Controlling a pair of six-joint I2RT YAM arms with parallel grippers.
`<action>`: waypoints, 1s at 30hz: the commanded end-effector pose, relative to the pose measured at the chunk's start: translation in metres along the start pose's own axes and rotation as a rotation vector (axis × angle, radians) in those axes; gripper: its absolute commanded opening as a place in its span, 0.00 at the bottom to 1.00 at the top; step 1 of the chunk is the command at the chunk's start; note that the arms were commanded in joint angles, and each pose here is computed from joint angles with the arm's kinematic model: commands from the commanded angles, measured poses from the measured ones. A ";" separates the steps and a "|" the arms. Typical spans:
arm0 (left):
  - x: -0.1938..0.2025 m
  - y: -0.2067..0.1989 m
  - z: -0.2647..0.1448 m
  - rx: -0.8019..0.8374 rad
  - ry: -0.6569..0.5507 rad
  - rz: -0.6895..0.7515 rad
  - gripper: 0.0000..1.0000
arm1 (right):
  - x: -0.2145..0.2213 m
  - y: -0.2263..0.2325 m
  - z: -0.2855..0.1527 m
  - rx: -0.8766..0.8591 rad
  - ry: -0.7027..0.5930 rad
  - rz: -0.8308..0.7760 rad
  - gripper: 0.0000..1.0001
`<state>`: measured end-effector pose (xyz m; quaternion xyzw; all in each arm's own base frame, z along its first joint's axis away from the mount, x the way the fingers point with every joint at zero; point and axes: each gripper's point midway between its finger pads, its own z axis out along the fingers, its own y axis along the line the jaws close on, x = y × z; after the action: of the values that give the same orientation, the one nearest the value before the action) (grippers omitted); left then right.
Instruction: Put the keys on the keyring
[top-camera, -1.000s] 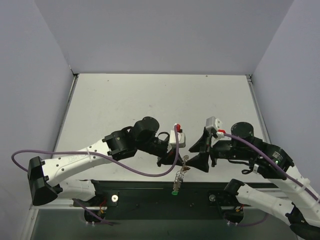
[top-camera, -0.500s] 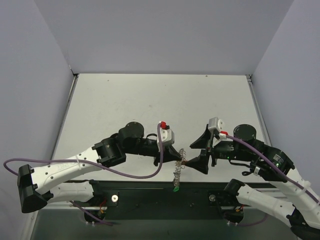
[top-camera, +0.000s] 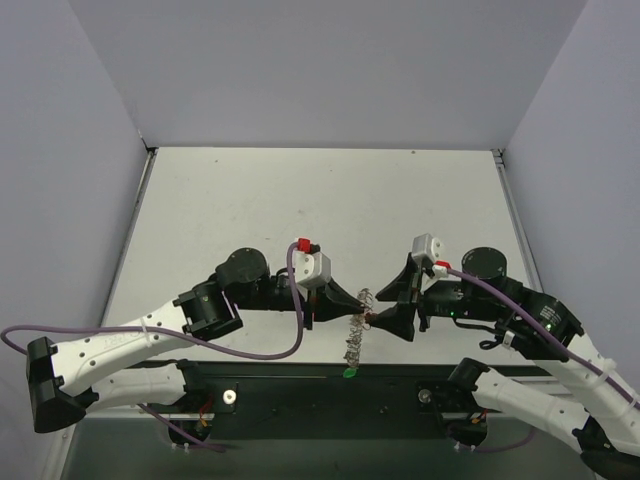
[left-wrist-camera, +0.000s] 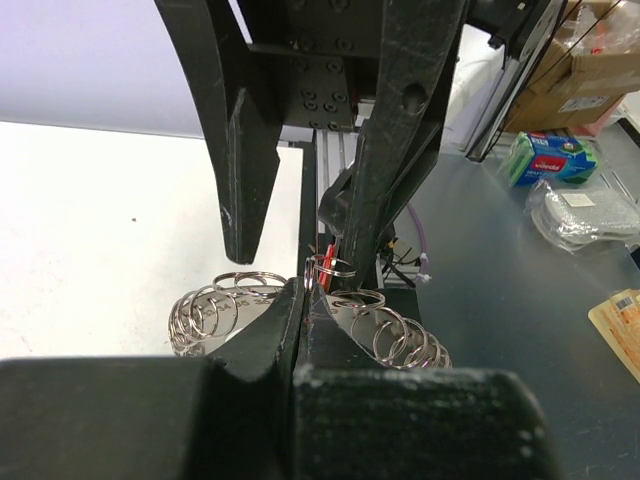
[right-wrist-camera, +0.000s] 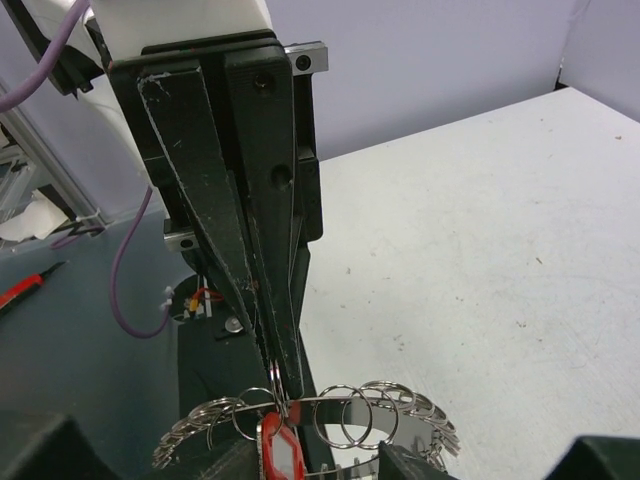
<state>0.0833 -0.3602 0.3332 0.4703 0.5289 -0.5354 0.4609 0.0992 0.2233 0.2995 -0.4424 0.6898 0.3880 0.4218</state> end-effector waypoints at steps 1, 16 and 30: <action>-0.046 -0.014 -0.004 0.051 -0.156 0.060 0.00 | -0.009 0.002 0.005 -0.021 -0.035 -0.018 0.44; -0.057 -0.020 -0.008 0.070 -0.222 0.071 0.00 | -0.011 0.004 0.007 -0.030 -0.044 -0.002 0.00; -0.059 -0.017 -0.015 0.033 -0.212 0.084 0.00 | -0.016 0.011 -0.005 -0.055 -0.070 -0.070 0.29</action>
<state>0.0786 -0.3571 0.3522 0.4497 0.4919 -0.5642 0.4873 0.0971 0.2270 0.3023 -0.4415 0.6838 0.4006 0.4207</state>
